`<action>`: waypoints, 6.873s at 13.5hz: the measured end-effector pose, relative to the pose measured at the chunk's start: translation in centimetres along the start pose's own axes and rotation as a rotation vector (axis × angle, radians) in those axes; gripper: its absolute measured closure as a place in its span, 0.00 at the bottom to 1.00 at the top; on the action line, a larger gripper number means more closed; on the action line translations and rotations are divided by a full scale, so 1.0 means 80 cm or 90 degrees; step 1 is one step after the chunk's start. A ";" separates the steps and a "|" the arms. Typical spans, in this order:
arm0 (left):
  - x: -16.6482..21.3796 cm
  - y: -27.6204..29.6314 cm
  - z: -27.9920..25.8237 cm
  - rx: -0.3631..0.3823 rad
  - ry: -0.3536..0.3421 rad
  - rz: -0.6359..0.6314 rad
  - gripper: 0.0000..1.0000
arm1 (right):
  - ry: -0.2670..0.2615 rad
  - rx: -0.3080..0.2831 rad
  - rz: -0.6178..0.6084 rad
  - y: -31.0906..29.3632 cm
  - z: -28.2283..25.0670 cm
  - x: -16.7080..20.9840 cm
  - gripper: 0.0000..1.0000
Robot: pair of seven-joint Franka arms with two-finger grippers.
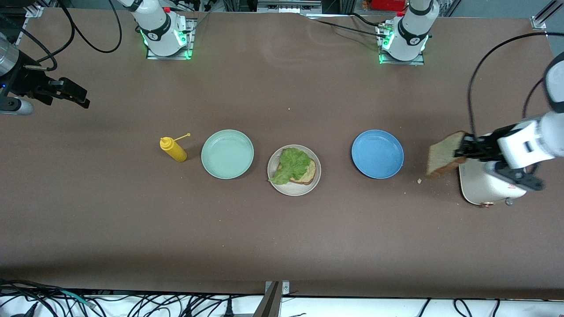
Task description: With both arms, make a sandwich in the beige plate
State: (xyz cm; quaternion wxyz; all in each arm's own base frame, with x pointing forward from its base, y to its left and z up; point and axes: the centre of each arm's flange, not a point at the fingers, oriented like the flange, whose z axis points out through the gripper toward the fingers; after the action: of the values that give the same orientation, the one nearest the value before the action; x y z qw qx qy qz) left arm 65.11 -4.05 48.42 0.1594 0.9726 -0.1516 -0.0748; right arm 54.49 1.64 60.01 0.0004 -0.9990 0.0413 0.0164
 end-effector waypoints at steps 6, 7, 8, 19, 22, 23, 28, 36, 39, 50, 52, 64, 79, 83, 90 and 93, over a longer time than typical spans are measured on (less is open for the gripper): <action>0.061 0.133 0.132 -0.086 -0.078 -0.037 0.91 | 0.000 0.000 0.000 0.000 0.000 0.000 0.00; 0.066 0.142 0.145 -0.119 -0.083 -0.045 0.91 | 0.000 0.000 0.000 0.000 0.000 0.000 0.00; 0.071 0.146 0.158 -0.161 -0.086 -0.056 0.91 | 0.000 0.000 0.000 0.000 0.000 0.000 0.00; 0.118 0.216 0.290 -0.319 -0.094 -0.139 0.91 | 0.000 0.000 0.000 0.000 0.000 0.000 0.00; 0.131 0.231 0.327 -0.337 -0.068 -0.162 0.91 | 0.000 0.000 0.000 0.000 0.000 0.000 0.00; 0.133 0.236 0.339 -0.347 -0.068 -0.169 0.91 | 0.000 0.000 0.000 0.000 0.000 0.001 0.00; 0.136 0.232 0.366 -0.354 -0.078 -0.184 0.91 | 0.000 0.000 0.000 0.000 0.000 0.001 0.00; 0.146 0.222 0.417 -0.333 -0.047 -0.215 0.91 | 0.000 0.000 0.000 0.000 0.000 0.001 0.00; 0.145 0.215 0.432 -0.330 -0.049 -0.201 0.91 | 0.000 0.000 0.000 0.000 0.000 0.000 0.00; 0.150 0.176 0.442 -0.322 -0.021 -0.151 0.01 | -0.001 0.000 0.000 0.000 0.000 0.001 0.00; 0.154 0.164 0.433 -0.324 -0.011 -0.156 0.00 | -0.001 0.000 0.000 0.000 0.000 0.000 0.00; 0.136 0.023 0.288 -0.080 -0.006 -0.184 0.00 | -0.001 0.000 0.000 0.000 0.000 0.001 0.00; 0.037 -0.059 0.078 0.167 -0.076 -0.205 0.00 | -0.004 -0.001 0.000 0.000 0.003 0.002 0.00; -0.002 -0.070 -0.005 0.172 -0.030 -0.215 0.00 | -0.005 -0.001 0.002 0.002 0.004 0.003 0.00; -0.093 -0.054 -0.109 0.183 0.025 -0.214 0.00 | -0.006 -0.001 0.001 0.001 0.006 0.004 0.00; -0.134 -0.020 -0.141 0.170 0.020 -0.201 0.00 | -0.010 -0.002 -0.005 -0.006 0.006 0.003 0.00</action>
State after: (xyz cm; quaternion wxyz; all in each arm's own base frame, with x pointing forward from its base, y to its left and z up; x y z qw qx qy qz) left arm 57.65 4.07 59.47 0.0174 0.9979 -0.0037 -0.0630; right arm 54.74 2.08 59.50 -0.0006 -0.9990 0.0374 0.0242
